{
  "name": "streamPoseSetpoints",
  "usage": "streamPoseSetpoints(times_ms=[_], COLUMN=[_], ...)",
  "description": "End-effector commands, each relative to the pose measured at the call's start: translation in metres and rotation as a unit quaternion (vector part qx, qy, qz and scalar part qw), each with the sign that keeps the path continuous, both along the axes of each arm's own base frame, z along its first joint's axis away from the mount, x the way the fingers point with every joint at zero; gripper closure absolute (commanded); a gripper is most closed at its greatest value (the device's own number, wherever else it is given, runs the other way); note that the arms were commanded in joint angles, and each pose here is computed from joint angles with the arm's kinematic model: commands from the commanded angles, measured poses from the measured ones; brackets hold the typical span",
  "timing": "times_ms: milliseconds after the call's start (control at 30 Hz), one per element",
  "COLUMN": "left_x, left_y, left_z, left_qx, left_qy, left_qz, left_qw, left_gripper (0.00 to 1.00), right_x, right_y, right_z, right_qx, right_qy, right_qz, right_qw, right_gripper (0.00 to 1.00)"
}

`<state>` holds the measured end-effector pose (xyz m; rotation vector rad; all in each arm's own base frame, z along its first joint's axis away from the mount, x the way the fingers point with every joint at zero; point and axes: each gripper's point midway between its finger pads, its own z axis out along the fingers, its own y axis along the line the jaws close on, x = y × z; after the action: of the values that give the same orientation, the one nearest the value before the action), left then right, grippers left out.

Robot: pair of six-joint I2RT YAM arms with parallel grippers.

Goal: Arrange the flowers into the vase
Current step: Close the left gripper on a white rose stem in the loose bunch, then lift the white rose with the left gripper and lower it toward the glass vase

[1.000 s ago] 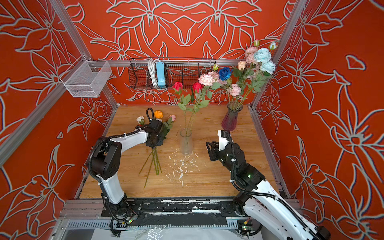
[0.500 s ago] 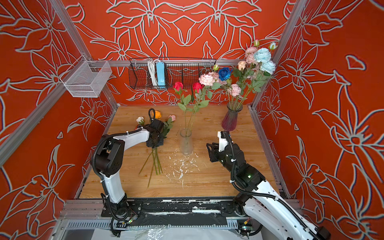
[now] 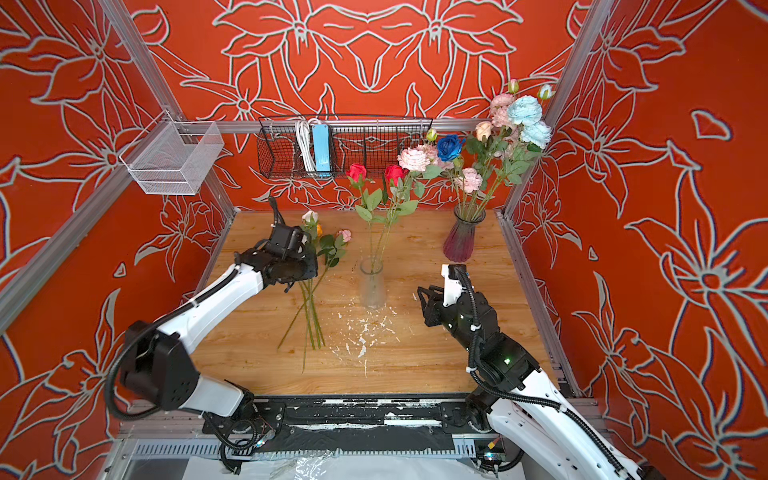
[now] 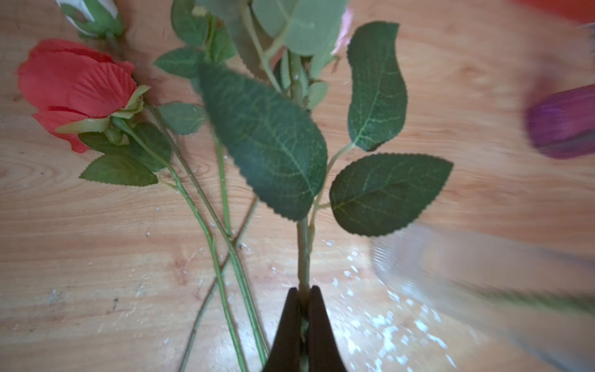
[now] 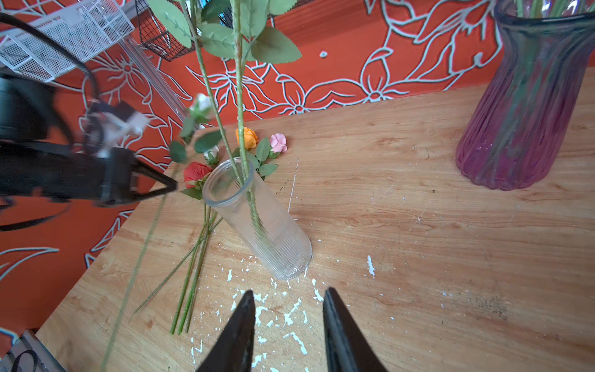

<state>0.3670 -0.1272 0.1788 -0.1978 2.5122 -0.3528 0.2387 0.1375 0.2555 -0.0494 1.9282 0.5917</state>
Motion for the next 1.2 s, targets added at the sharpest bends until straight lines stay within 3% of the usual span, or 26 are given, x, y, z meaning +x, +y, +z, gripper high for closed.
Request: streamPoseSetpoints(times_ms=[0,100,200,300,400,533,633,767,933,1167], left_x=[-0.032,-0.055,-0.077,-0.091,-0.099,-0.093,-0.07,-0.033,0.009,0.024], left_y=[-0.011,-0.023,-0.027,-0.028,-0.035,-0.058,-0.084,-0.106,-0.13,-0.147], left_z=[0.021,0.068,0.126,0.186,0.251,0.327,0.363,0.39,0.379,0.332], left_qx=[-0.059,-0.126,-0.162,-0.173,-0.186,-0.169,-0.139,-0.129,-0.128,-0.151], left_qy=[-0.021,-0.116,-0.235,-0.355,-0.464,-0.551,-0.592,-0.623,-0.609,-0.574], left_qz=[-0.029,-0.075,-0.112,-0.134,-0.157,-0.189,-0.203,-0.197,-0.194,-0.199], left_qw=[0.998,0.982,0.952,0.909,0.852,0.795,0.767,0.746,0.758,0.78], left_gripper=[1.0,1.0,1.0,1.0,1.0,1.0,1.0,1.0,1.0,1.0], right_x=[-0.003,-0.003,-0.003,-0.003,-0.001,0.003,0.004,0.004,0.001,-0.002], right_y=[-0.006,-0.006,-0.006,-0.006,-0.007,-0.008,-0.008,-0.011,-0.014,-0.018], right_z=[0.006,0.004,0.003,0.006,0.008,0.006,0.004,0.003,0.001,-0.003], right_qx=[0.002,0.0,0.001,0.013,0.022,0.025,0.03,0.032,0.033,0.027], right_qy=[-0.009,-0.005,-0.005,-0.017,-0.024,-0.025,-0.026,-0.027,-0.027,-0.025], right_qz=[-0.011,-0.009,-0.009,-0.012,-0.019,-0.028,-0.032,-0.038,-0.042,-0.045], right_qw=[1.0,1.0,1.0,1.0,0.999,0.999,0.999,0.998,0.998,0.998], right_gripper=[0.63,0.63,0.63,0.63,0.63,0.63,0.63,0.63,0.63,0.63])
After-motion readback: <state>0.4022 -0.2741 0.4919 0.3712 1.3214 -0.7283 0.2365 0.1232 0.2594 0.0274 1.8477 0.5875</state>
